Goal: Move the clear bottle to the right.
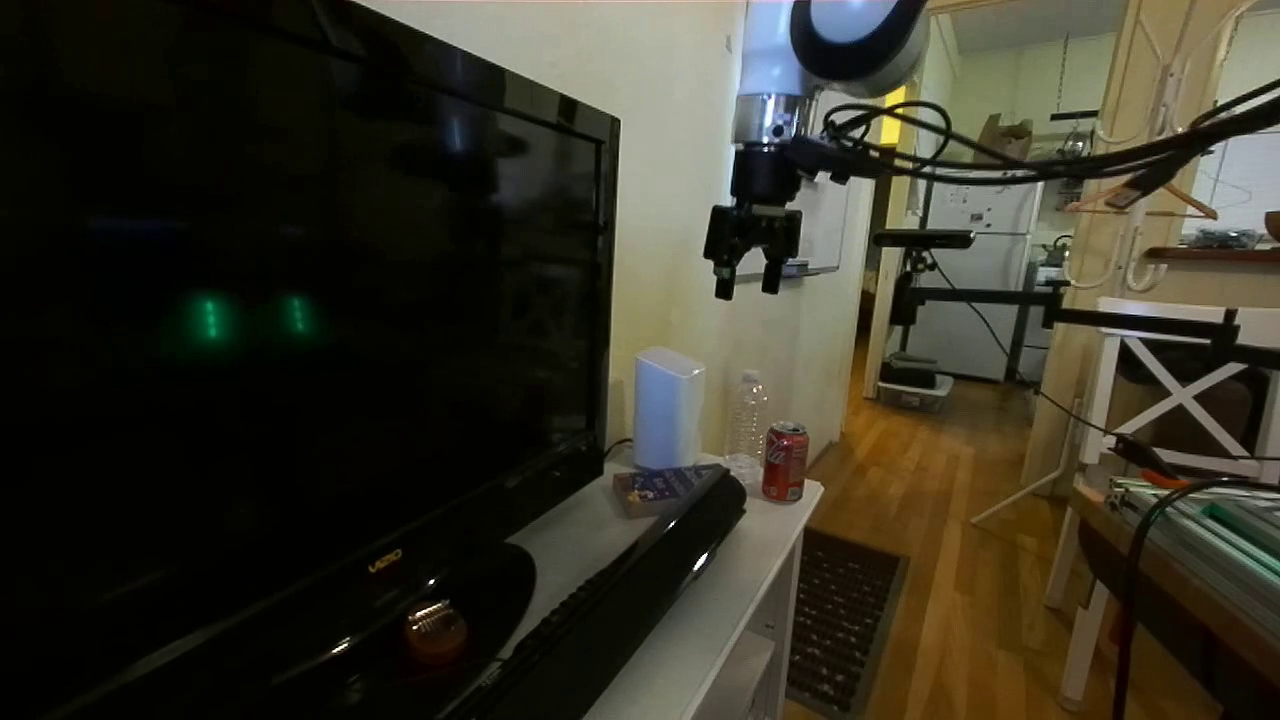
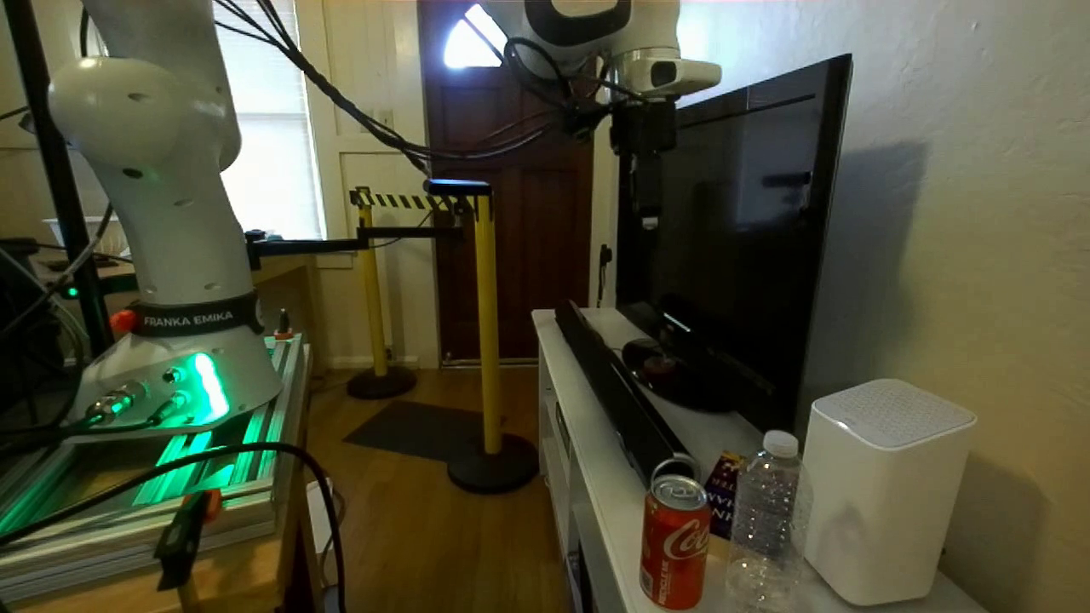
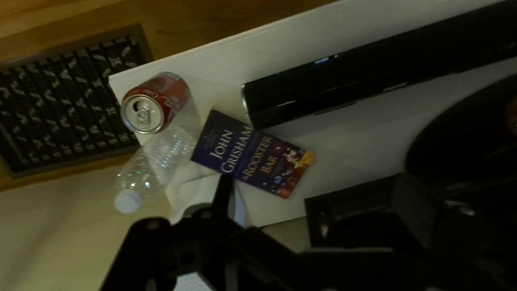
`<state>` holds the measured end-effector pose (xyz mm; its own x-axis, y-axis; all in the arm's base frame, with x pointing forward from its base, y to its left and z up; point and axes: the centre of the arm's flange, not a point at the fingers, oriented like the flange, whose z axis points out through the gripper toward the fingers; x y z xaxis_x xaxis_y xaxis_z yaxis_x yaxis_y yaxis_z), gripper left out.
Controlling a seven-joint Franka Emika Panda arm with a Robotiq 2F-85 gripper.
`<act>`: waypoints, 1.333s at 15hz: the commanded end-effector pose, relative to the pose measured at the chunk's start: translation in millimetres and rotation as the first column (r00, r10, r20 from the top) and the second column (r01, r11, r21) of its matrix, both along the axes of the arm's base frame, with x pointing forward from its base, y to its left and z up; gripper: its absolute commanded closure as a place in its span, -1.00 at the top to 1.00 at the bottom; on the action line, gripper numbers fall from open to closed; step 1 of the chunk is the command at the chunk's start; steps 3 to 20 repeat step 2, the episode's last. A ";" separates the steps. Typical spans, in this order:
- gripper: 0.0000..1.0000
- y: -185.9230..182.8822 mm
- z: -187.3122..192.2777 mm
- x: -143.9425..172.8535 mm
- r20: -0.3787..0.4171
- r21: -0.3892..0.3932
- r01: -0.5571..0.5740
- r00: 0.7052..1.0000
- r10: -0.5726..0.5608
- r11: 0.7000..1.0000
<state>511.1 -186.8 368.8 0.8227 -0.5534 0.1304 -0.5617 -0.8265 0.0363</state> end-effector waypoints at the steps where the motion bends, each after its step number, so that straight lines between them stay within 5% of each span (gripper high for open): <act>1: 1.00 17.8 6.6 0.8 0.005 0.002 -0.055 0.998 0.055 0.998; 20: 1.00 31.9 11.6 1.2 0.012 0.002 -0.096 0.995 0.096 0.995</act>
